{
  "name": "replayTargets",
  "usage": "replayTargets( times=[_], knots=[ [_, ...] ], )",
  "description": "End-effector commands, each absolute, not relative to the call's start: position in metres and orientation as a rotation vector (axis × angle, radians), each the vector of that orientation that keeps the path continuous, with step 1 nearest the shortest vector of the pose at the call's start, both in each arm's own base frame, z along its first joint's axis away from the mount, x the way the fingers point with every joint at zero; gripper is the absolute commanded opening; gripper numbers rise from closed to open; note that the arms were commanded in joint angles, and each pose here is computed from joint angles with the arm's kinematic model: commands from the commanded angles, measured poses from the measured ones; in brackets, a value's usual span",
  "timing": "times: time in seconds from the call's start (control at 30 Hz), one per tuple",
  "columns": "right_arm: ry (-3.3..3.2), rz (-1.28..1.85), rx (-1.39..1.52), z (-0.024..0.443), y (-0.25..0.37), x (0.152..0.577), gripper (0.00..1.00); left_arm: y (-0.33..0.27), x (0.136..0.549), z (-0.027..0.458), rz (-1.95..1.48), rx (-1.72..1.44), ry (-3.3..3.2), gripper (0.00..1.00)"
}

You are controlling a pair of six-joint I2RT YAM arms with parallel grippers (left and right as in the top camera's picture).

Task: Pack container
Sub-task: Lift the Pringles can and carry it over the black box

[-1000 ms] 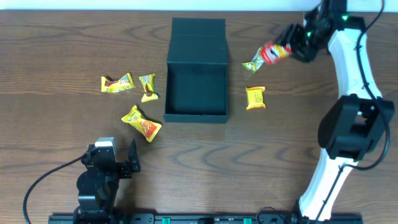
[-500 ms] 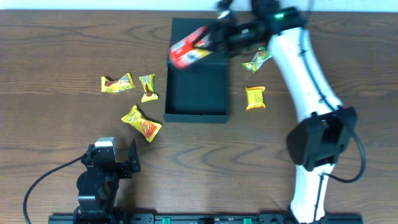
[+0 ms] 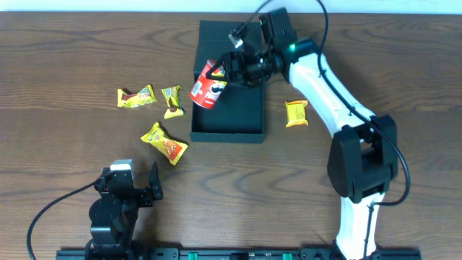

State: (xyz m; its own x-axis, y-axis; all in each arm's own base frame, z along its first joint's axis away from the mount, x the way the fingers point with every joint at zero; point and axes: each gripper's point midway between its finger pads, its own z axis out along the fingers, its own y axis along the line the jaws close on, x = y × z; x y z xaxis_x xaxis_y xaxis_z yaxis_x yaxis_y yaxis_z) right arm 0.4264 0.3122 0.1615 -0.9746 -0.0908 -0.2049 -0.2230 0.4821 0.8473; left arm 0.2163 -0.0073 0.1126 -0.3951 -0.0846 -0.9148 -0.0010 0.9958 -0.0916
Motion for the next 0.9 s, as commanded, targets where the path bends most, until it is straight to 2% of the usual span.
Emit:
replayTargets(
  times=[0.0,0.13,0.3,0.57,0.67,0.77,0.87],
  knots=[
    [2.627,1.631,-0.074,0.155,0.311,0.423,0.72,-0.006,0.216,0.105,-0.088,-0.070,1.988,0.95],
    [2.612,1.637,0.145,0.128,0.308,0.435,0.72,-0.006,0.216,0.105,-0.088,-0.070,1.988,0.96],
    [2.657,1.498,0.337,0.103,0.306,0.439,0.70,-0.006,0.216,0.105,-0.088,-0.070,1.988,0.95],
    [2.663,1.339,0.615,0.088,0.307,0.449,0.69,-0.006,0.216,0.105,-0.088,-0.070,1.988,0.95],
    [2.657,1.295,0.729,0.083,0.311,0.449,0.82,-0.006,0.216,0.105,-0.088,-0.070,1.988,0.95],
    [2.646,1.302,0.751,0.085,0.315,0.449,0.90,-0.006,0.216,0.105,-0.088,-0.070,1.988,0.95],
    [2.652,1.314,0.752,0.085,0.315,0.448,0.88,-0.006,0.216,0.105,-0.088,-0.070,1.988,0.95]
  ],
)
